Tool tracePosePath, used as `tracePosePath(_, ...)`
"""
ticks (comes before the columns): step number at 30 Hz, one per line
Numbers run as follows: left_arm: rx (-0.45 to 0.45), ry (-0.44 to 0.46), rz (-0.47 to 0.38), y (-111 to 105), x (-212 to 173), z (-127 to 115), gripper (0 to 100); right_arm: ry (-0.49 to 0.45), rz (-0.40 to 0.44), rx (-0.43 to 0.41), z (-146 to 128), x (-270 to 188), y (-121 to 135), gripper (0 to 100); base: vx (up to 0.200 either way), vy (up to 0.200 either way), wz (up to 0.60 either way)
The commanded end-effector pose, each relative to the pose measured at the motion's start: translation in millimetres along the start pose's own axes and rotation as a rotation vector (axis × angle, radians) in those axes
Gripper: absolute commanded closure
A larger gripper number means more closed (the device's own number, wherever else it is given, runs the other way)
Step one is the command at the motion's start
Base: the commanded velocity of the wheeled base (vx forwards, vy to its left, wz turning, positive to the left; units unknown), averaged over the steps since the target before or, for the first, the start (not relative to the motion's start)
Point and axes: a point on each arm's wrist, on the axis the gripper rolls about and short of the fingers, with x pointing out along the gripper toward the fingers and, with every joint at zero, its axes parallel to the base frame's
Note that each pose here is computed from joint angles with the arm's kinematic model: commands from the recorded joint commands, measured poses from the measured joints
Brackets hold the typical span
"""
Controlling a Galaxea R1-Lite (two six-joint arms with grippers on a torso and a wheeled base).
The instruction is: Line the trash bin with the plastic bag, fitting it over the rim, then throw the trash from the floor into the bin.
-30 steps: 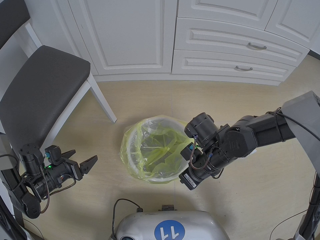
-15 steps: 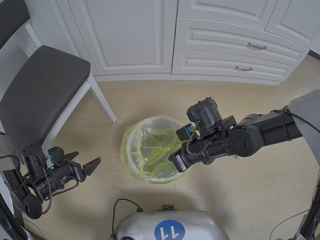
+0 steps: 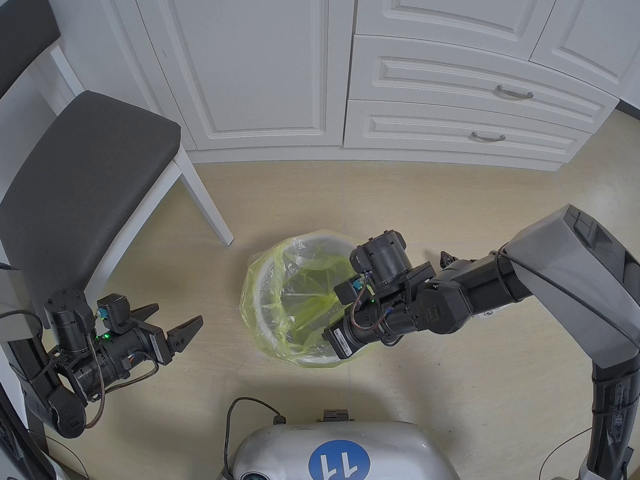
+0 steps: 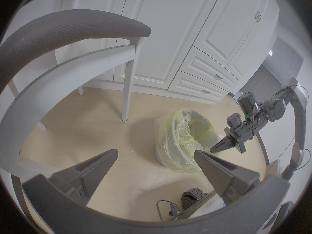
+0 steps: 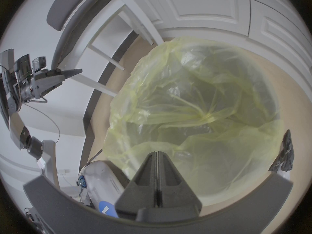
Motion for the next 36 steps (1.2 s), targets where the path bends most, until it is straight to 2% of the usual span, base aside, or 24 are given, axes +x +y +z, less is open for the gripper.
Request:
tracePosePath(1, 0.002, 0.01, -0.024, -6, 0, -2, 0, 0.006, 0.056, -0.043, -9, -15, 20, 100, 0.0, 0.0, 0.0)
tracePosePath(7, -0.015, 0.008, -0.07, -18, -4, -1, 0, 0.042, 0.078, -0.057, -25, -39, 32, 100, 0.0, 0.0, 0.0)
tracePosePath(15, -0.042, 0.027, -0.075, -19, -1, -4, 0, 0.1, 0.096, -0.067, -46, -49, 40, 100, 0.0, 0.0, 0.0)
tracePosePath(20, -0.046, 0.075, -0.094, -23, 8, -14, 0, 0.11, 0.094, -0.065, -50, -53, 43, 100, 0.0, 0.0, 0.0)
tracePosePath(24, -0.052, 0.128, -0.133, -28, 37, -30, 0, 0.051, 0.065, -0.039, -45, -71, 31, 100, 0.0, 0.0, 0.0)
tracePosePath(28, -0.042, 0.126, -0.154, -29, 61, -36, 0, -0.001, 0.017, 0.001, -49, -87, 12, 100, 0.0, 0.0, 0.0)
tracePosePath(32, -0.04, 0.132, -0.201, -36, 76, -41, 0, -0.069, -0.083, 0.054, -67, -91, 1, 100, 0.0, 0.0, 0.0)
tracePosePath(34, -0.047, 0.138, -0.215, -40, 81, -45, 0, -0.162, -0.161, 0.078, -72, -92, 4, 100, 0.0, 0.0, 0.0)
tracePosePath(36, -0.056, 0.131, -0.221, -42, 87, -45, 0, -0.257, -0.194, 0.107, -75, -93, 7, 100, 0.0, 0.0, 0.0)
